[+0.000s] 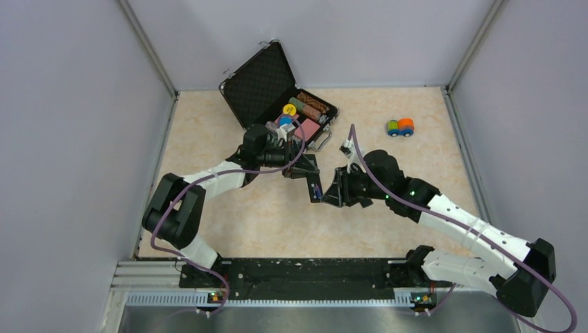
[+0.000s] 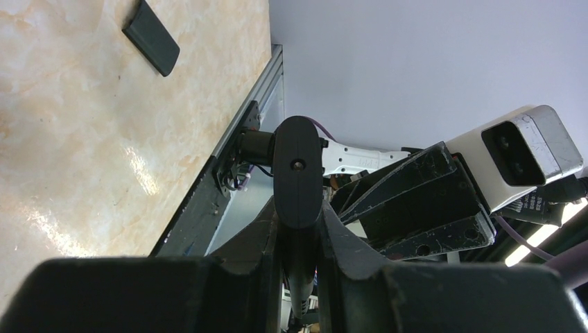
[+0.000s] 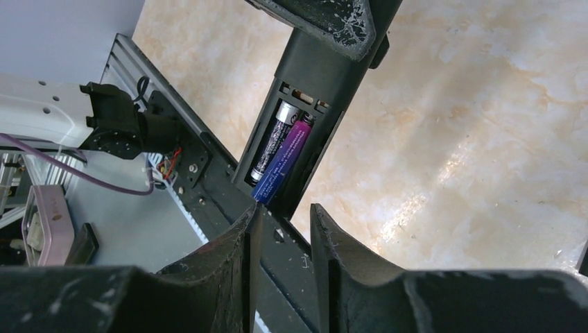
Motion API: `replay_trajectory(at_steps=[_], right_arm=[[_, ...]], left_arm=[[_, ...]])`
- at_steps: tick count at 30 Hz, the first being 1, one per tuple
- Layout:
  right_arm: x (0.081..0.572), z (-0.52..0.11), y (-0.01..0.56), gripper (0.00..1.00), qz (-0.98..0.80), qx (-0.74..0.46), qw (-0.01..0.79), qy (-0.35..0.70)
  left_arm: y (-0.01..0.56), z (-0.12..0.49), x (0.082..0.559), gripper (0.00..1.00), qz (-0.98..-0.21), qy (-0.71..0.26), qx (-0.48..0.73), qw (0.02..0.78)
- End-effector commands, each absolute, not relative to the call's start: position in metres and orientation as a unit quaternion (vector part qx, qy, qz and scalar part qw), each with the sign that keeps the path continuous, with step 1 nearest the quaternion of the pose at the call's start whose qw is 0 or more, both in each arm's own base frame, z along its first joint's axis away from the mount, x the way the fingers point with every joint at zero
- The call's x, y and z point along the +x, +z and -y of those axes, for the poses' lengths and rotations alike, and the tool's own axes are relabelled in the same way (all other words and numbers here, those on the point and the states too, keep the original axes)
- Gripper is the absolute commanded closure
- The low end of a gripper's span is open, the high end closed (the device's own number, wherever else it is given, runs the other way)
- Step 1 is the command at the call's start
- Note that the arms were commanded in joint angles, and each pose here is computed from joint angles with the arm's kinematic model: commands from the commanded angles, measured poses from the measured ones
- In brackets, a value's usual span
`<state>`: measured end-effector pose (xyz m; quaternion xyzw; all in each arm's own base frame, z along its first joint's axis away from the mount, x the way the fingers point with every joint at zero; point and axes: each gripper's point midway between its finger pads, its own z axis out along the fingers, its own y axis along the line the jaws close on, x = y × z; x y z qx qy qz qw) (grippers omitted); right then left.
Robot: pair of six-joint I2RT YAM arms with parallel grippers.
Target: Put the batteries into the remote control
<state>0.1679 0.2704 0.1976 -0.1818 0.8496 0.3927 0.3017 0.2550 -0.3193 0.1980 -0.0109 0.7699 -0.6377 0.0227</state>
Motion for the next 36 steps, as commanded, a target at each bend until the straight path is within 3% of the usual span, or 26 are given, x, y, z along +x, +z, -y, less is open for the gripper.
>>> replay_trajectory(at_steps=[1, 36], right_arm=[[0.177, -0.273, 0.216, 0.7, -0.832, -0.177, 0.338, 0.403], [0.201, -0.276, 0.19, 0.79, -0.874, -0.07, 0.308, 0.368]], left_arm=[[0.228, 0.323, 0.257, 1.0, -0.748, -0.661, 0.027, 0.054], [0.235, 0.318, 0.246, 1.0, -0.747, -0.662, 0.039, 0.052]])
